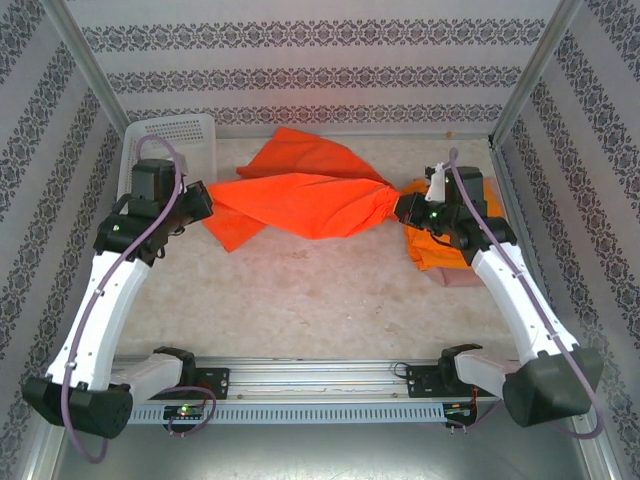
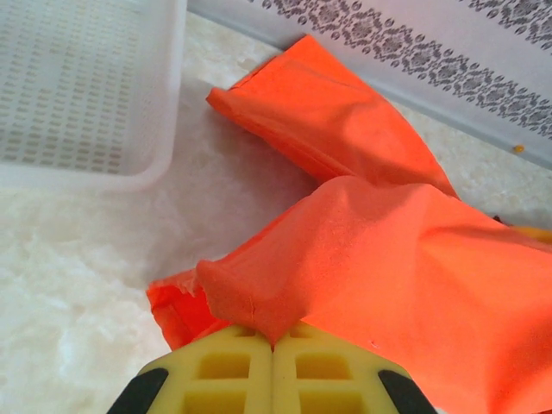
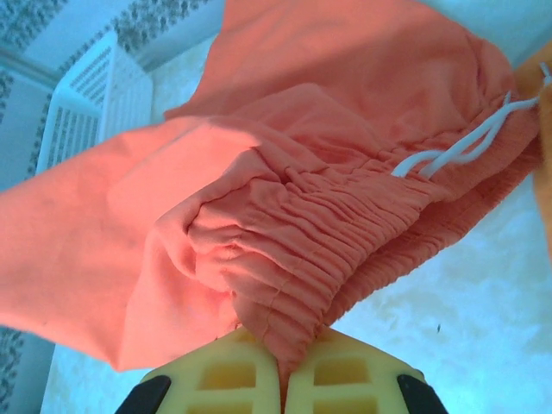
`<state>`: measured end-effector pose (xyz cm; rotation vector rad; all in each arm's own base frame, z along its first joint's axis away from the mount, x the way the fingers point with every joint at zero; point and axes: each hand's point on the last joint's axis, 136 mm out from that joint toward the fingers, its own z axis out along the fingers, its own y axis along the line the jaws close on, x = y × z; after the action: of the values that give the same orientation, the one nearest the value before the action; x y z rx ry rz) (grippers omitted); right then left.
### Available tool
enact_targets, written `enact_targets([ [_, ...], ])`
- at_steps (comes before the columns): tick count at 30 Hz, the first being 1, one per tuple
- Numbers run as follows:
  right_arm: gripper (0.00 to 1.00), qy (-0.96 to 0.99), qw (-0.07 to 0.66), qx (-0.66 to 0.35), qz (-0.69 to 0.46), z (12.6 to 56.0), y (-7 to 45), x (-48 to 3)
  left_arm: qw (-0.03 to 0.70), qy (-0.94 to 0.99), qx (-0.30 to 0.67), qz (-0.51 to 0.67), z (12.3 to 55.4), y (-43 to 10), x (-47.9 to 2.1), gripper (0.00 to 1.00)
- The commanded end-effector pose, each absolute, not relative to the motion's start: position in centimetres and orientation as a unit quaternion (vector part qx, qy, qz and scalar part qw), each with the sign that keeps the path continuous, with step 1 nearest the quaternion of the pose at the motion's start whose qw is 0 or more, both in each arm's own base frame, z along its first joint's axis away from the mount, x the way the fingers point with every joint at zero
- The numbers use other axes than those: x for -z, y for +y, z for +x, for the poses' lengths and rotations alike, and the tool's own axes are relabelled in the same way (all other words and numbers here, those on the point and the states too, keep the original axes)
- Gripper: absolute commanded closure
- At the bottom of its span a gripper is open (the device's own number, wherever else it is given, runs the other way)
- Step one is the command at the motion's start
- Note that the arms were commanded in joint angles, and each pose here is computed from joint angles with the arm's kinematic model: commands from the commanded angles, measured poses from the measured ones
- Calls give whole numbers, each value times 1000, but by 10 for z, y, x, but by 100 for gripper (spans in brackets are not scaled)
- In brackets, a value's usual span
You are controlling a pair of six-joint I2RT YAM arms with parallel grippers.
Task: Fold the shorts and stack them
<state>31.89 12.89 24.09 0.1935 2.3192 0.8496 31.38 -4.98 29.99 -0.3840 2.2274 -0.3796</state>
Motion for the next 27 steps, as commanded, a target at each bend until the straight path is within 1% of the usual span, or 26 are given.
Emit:
enact_targets([
  [1, 98, 916, 238, -317, 60, 274, 142, -199, 344, 916, 116, -171, 279, -37, -253, 100],
  [4, 97, 934, 192, -295, 55, 247, 149, -166, 311, 926, 105, -184, 261, -34, -218, 100],
  [7, 98, 943, 161, -283, 60, 234, 154, -137, 279, 936, 98, -191, 250, -33, -190, 100],
  [9, 98, 948, 153, -271, 70, 235, 152, -127, 274, 937, 102, -194, 251, -34, -183, 100],
  [12, 99, 950, 174, -253, 63, 251, 148, -133, 292, 931, 112, -190, 266, -38, -193, 100],
  [16, 100, 940, 229, -242, 70, 304, 140, -170, 328, 921, 121, -171, 312, -45, -226, 100],
  [21, 100, 915, 308, -253, 54, 397, 137, -245, 391, 897, 144, -149, 399, -59, -289, 100],
  [24, 100, 890, 365, -270, 42, 447, 138, -309, 433, 880, 139, -140, 451, -59, -338, 100],
  [26, 100, 863, 408, -296, 35, 466, 140, -358, 470, 862, 124, -141, 474, -52, -380, 100],
  [27, 100, 849, 428, -310, 30, 469, 141, -380, 486, 853, 124, -143, 479, -49, -401, 100],
])
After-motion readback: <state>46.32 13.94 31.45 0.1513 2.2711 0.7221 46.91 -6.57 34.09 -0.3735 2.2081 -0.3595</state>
